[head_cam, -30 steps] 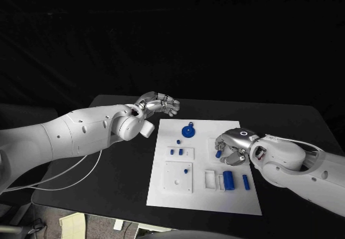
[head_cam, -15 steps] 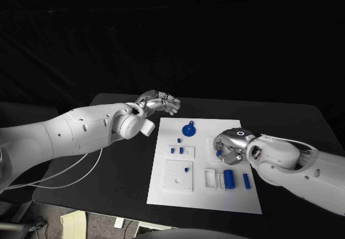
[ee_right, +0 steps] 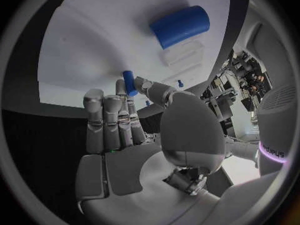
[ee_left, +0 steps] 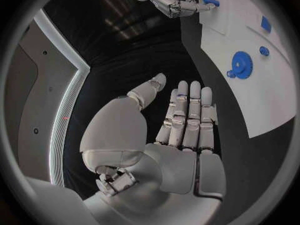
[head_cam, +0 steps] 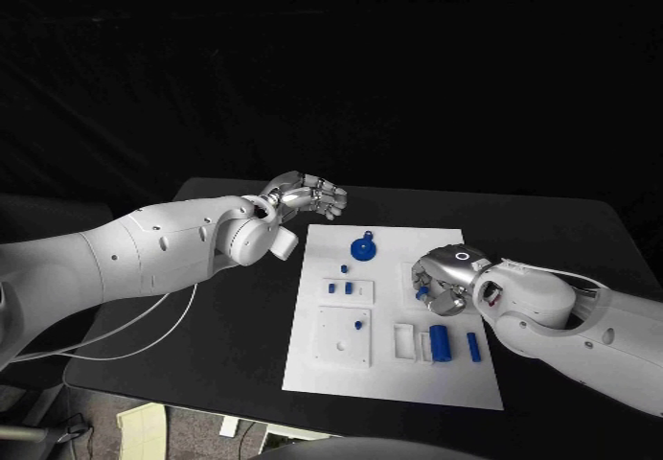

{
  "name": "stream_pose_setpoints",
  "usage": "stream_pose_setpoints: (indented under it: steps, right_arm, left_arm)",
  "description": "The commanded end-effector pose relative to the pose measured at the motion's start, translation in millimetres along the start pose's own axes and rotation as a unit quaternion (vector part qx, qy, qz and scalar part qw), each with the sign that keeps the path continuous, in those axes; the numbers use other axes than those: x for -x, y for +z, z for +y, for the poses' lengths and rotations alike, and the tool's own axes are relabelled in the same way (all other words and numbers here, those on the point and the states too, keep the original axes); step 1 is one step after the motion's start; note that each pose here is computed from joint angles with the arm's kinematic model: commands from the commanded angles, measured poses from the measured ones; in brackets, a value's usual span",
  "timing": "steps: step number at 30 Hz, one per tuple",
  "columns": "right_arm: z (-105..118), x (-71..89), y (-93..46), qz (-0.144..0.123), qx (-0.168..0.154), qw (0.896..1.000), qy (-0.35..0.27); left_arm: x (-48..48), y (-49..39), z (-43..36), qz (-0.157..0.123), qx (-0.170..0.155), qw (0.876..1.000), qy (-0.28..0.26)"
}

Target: Assemble the parts on the task board

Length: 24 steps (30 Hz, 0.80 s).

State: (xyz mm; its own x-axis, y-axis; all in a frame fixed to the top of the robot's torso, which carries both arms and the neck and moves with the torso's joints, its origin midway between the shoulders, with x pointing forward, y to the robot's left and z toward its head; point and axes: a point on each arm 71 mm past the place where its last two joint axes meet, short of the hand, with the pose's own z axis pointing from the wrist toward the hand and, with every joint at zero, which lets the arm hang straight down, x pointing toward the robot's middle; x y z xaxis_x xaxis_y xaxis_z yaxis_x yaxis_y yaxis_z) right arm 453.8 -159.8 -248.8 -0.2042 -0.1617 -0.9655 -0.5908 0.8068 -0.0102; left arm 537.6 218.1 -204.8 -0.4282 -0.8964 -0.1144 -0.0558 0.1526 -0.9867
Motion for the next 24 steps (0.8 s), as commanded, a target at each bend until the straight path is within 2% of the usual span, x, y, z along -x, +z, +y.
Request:
stream_pose_setpoints:
  steps: [1,9,11,18,24]
  right_arm:
    - [2,0.9,-1.2,-0.017,0.001,1.0,-0.012]
    - [2,6.1,-6.6,-0.044,0.0,0.999,-0.011]
    - [3,11.1,-8.0,-0.053,0.001,0.999,-0.008]
    - [18,43.4,-17.4,-0.094,0.022,0.995,0.008]
    - [39,50.3,-15.0,-0.098,0.05,0.994,0.022]
  left_arm:
    - [-1.4,0.4,-1.3,0.006,-0.005,1.0,-0.004]
    - [0.8,0.4,-0.8,0.003,-0.005,1.0,-0.003]
    - [1.6,0.4,-0.6,0.002,-0.005,1.0,-0.003]
    - [2.4,0.5,-0.4,0.001,-0.005,1.0,-0.002]
    - [1.0,1.0,-0.6,0.002,-0.005,1.0,-0.003]
